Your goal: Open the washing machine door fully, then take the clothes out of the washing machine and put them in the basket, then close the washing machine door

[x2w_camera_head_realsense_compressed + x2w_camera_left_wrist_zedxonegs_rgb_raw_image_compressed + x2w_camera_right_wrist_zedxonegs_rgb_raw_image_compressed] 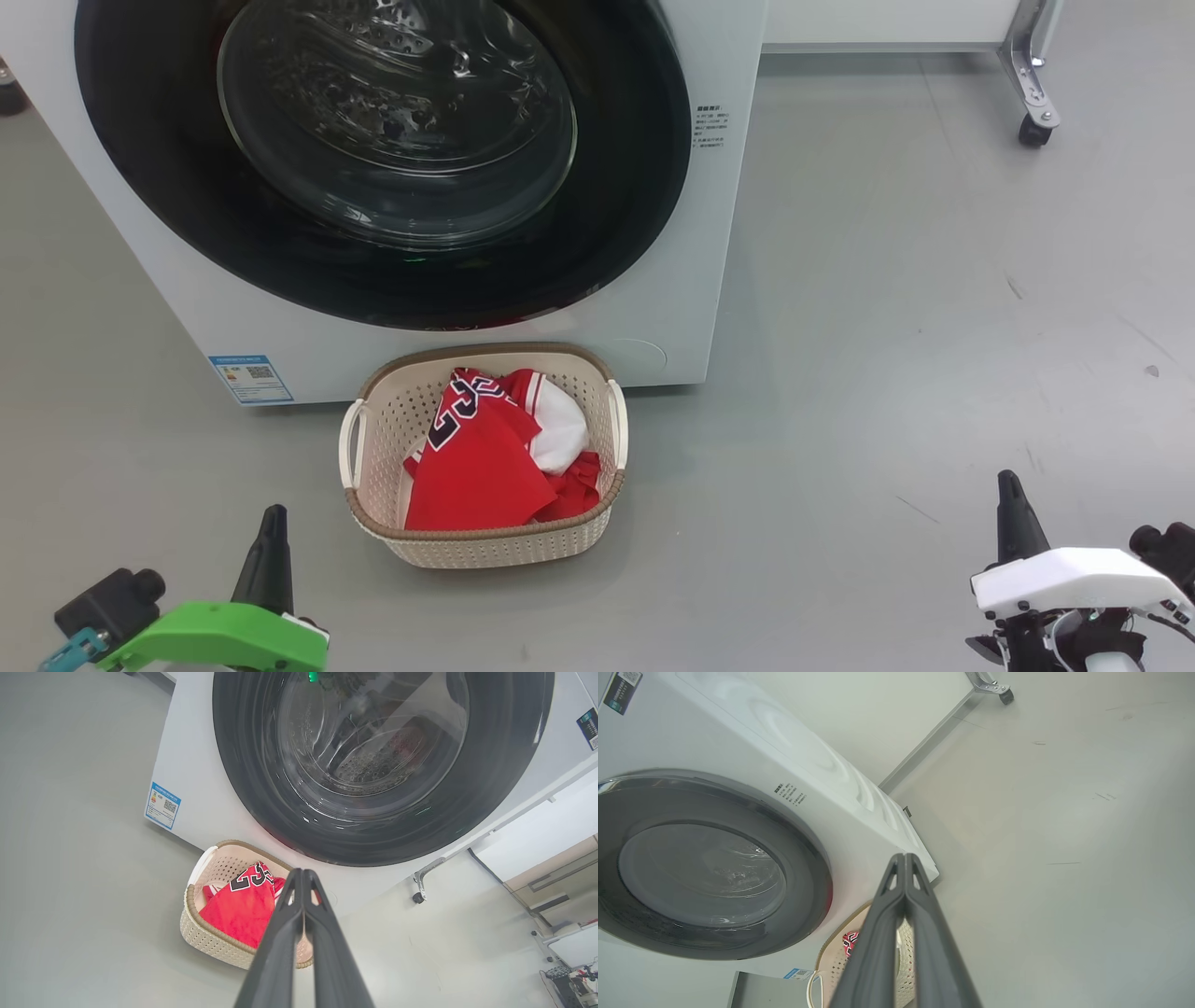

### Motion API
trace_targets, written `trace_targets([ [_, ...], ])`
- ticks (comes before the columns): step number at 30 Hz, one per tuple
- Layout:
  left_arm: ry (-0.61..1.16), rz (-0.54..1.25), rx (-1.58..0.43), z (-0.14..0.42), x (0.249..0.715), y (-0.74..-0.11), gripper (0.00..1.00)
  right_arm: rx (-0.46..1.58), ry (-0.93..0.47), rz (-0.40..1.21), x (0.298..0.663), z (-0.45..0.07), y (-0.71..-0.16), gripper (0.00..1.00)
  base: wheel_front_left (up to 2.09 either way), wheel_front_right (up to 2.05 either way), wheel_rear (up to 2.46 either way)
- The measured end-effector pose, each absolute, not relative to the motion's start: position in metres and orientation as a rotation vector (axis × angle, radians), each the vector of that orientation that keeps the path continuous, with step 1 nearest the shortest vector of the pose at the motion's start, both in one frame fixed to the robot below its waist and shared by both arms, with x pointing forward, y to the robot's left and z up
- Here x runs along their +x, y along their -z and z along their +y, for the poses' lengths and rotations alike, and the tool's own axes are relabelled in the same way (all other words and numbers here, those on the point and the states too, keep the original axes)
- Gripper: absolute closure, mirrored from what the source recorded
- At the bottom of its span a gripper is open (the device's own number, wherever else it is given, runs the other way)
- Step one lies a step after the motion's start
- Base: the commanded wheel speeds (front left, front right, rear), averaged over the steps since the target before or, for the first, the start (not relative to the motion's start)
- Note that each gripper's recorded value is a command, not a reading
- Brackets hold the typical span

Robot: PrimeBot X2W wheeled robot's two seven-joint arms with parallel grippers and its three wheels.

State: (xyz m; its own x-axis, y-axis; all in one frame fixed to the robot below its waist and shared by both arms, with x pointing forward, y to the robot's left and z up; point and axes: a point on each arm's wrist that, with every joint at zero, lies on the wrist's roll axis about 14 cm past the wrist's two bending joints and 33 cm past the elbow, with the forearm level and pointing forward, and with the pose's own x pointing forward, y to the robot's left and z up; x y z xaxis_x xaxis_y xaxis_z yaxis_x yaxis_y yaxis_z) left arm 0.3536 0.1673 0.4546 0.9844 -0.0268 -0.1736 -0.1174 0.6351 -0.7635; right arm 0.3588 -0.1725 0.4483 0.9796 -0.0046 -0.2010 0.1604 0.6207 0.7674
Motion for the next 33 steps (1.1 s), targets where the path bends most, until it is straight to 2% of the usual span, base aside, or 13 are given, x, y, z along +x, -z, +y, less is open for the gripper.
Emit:
trace_targets([
  [33,-0.073,0.151,-1.301,0.179,0.365,-0.463,1.0,1.324,0.118,0.132,0.368,-0.19,-0.461,1.0,0.0,0.0,0.0],
])
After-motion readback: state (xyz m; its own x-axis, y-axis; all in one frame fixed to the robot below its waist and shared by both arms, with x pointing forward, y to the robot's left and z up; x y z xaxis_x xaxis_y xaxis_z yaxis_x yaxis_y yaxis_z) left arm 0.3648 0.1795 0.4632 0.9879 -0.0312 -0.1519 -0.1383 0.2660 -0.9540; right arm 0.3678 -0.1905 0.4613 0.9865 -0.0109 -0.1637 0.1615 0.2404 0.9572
